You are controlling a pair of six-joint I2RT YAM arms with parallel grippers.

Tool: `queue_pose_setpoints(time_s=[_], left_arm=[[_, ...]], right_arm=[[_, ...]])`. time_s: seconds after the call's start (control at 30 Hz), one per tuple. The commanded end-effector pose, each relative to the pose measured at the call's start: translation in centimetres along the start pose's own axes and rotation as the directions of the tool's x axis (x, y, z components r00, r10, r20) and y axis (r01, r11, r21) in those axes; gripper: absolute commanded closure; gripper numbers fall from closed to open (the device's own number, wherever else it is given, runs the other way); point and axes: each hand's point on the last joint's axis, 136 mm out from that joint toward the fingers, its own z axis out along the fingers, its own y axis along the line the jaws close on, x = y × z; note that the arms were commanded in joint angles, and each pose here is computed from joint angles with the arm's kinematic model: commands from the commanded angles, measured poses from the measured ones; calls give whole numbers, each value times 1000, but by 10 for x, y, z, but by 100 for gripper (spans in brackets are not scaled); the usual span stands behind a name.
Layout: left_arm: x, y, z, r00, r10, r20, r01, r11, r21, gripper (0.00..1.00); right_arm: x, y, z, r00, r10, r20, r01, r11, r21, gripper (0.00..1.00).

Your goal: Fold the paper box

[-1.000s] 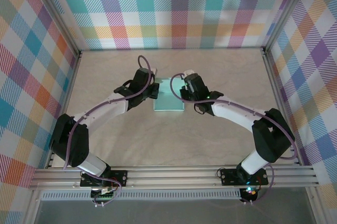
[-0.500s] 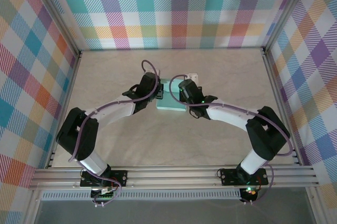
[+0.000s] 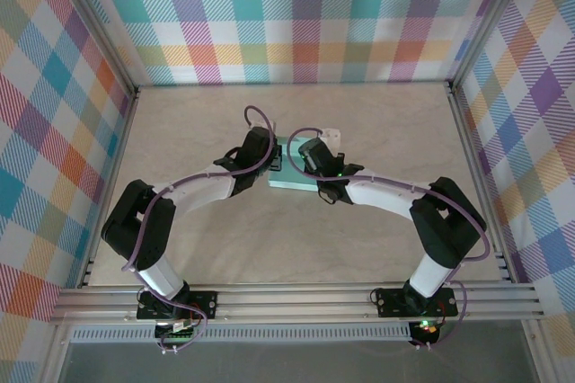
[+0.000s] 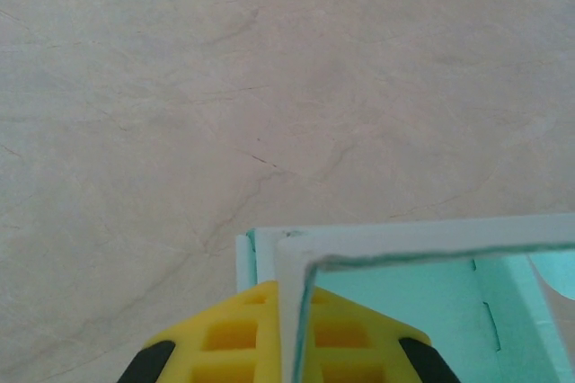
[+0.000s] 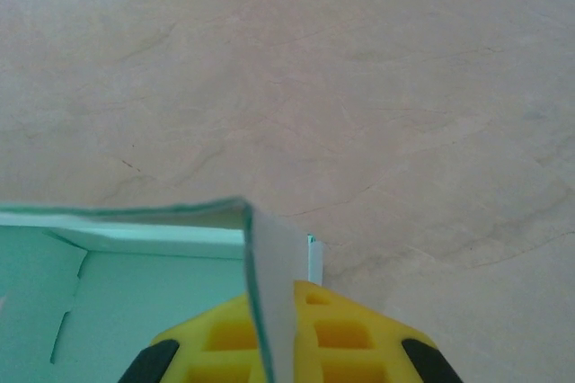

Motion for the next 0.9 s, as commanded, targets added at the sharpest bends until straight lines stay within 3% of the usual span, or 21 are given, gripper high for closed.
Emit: queue_pose_setpoints(time_s=[0.0, 0.47, 0.87], left_arm=[[10, -9, 1, 1000, -20, -2, 20, 999, 34, 100], [30, -11, -24, 989, -16, 144, 4, 996, 84, 100], [56, -4, -31, 976, 45, 211, -47, 999, 6, 100]], right_arm=[[15, -3, 6, 999, 35, -23, -35, 999, 25, 100], [35, -6, -6, 997, 29, 72, -30, 1000, 9, 100], [60, 0, -10, 990, -1, 141, 11, 997, -72, 99]])
